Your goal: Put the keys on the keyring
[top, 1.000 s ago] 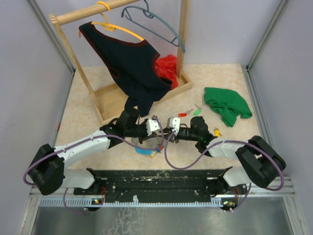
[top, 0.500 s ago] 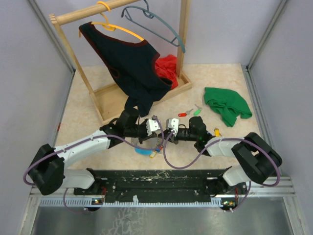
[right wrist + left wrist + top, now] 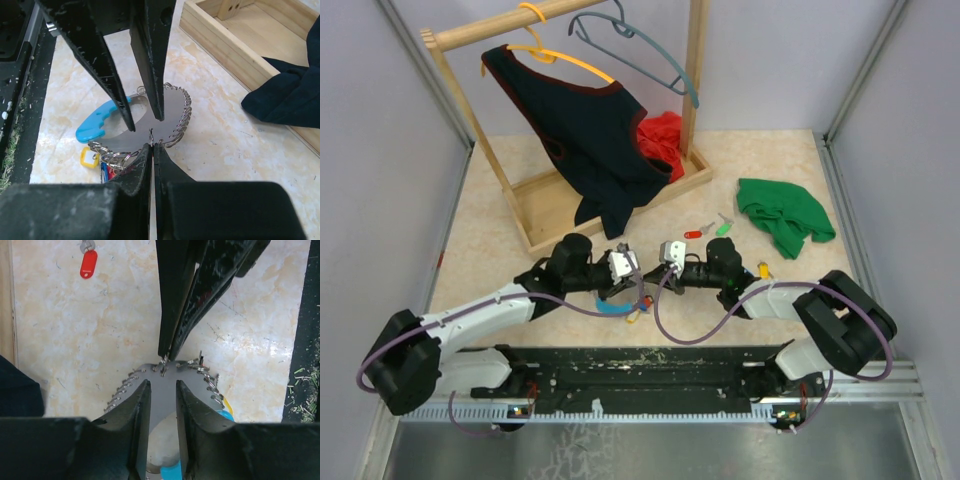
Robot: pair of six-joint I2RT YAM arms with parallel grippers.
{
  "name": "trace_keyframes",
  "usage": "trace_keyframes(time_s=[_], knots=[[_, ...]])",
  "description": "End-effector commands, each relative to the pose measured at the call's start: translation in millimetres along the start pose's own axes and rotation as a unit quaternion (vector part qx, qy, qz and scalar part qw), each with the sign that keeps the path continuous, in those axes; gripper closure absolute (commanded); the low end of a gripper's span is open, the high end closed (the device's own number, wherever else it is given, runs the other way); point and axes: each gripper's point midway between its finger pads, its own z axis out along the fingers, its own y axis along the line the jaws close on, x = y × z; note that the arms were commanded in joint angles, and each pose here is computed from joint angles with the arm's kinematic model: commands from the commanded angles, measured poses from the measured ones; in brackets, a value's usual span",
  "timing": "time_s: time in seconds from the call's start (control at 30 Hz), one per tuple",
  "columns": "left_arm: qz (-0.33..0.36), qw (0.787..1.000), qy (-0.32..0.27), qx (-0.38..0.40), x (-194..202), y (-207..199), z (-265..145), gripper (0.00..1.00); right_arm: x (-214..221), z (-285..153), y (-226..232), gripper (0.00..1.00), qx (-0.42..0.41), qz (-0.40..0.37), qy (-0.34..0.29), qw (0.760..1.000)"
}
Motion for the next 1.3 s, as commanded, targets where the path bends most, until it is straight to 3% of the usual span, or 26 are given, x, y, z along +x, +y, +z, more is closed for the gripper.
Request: trace_keyframes(time_s=[0.0,0.4,1.27], knots=[[-0.004,0.998,-0.050,-0.041,-10,7,-4,0.66,-31,2,-13,1.00,0.006,-0.033,-0.043,0.999],[-0.010,0.994,-0.103,-0.046,-12,6,-3,0.66,-35,0,-10,1.00,0.005,-0.032,-0.054,0.998],[-0.045,0.987,-0.157,-0.002,-4,0,-3,0.74,-36,1,-6,1.00,-0.009,-0.031,-0.060,0.998]])
